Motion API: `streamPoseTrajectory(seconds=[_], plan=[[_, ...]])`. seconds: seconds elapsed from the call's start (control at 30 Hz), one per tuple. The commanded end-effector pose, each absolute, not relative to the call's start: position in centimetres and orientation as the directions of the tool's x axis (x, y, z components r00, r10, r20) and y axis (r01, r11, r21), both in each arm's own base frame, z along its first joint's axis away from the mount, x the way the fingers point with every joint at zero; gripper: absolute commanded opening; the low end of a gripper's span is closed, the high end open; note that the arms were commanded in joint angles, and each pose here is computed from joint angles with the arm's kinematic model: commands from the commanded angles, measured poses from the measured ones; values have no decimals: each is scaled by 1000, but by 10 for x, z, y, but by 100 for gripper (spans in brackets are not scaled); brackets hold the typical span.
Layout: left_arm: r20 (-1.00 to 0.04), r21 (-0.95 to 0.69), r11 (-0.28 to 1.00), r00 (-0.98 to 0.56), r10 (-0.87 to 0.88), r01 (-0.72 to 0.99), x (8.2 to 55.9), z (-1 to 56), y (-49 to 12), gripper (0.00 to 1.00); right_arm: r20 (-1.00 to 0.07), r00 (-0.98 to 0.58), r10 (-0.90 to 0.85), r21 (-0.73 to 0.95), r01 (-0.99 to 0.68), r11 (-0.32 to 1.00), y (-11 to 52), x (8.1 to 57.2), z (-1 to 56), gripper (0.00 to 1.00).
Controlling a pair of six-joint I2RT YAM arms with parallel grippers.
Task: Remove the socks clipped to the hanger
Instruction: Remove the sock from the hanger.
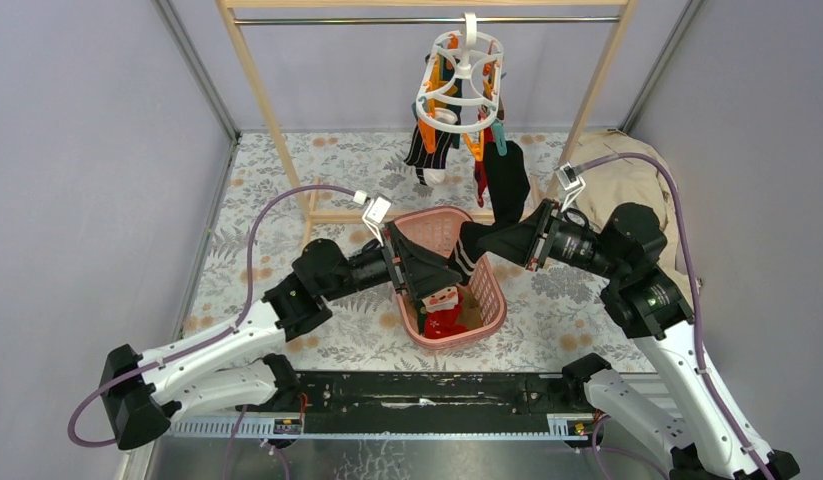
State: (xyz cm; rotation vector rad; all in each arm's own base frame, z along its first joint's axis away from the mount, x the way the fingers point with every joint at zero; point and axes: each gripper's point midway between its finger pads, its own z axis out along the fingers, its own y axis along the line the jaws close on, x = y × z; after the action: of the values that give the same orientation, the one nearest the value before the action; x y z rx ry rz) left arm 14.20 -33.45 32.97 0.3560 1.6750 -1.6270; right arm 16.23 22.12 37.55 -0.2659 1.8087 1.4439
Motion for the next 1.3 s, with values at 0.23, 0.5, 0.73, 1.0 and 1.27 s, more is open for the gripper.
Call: streamPoseTrajectory(seconds=[0.23, 0.5, 0.73, 1.0, 1.27], plan=[[-604, -715, -101, -685, -407, 691, 129, 378, -350, 99, -701, -643, 310, 708, -680, 191, 223, 137, 413, 0], [-611, -701, -115, -676, -411, 704, 122, 379, -357, 97, -696, -652, 301, 714, -669, 205, 222, 136, 403, 0], [-626, -703, -104, -682, -378, 703, 120, 379, -362, 51, -699, -653, 290, 713, -664, 225, 221, 136, 397, 0], [-631, -709, -94, -689, -357, 699, 118, 381, -365, 19, -699, -659, 279, 715, -652, 254, 220, 138, 387, 0], [-647, -727, -22, -695, -315, 687, 119, 384, -363, 5, -710, -649, 274, 697, -590, 408, 208, 153, 364, 35]])
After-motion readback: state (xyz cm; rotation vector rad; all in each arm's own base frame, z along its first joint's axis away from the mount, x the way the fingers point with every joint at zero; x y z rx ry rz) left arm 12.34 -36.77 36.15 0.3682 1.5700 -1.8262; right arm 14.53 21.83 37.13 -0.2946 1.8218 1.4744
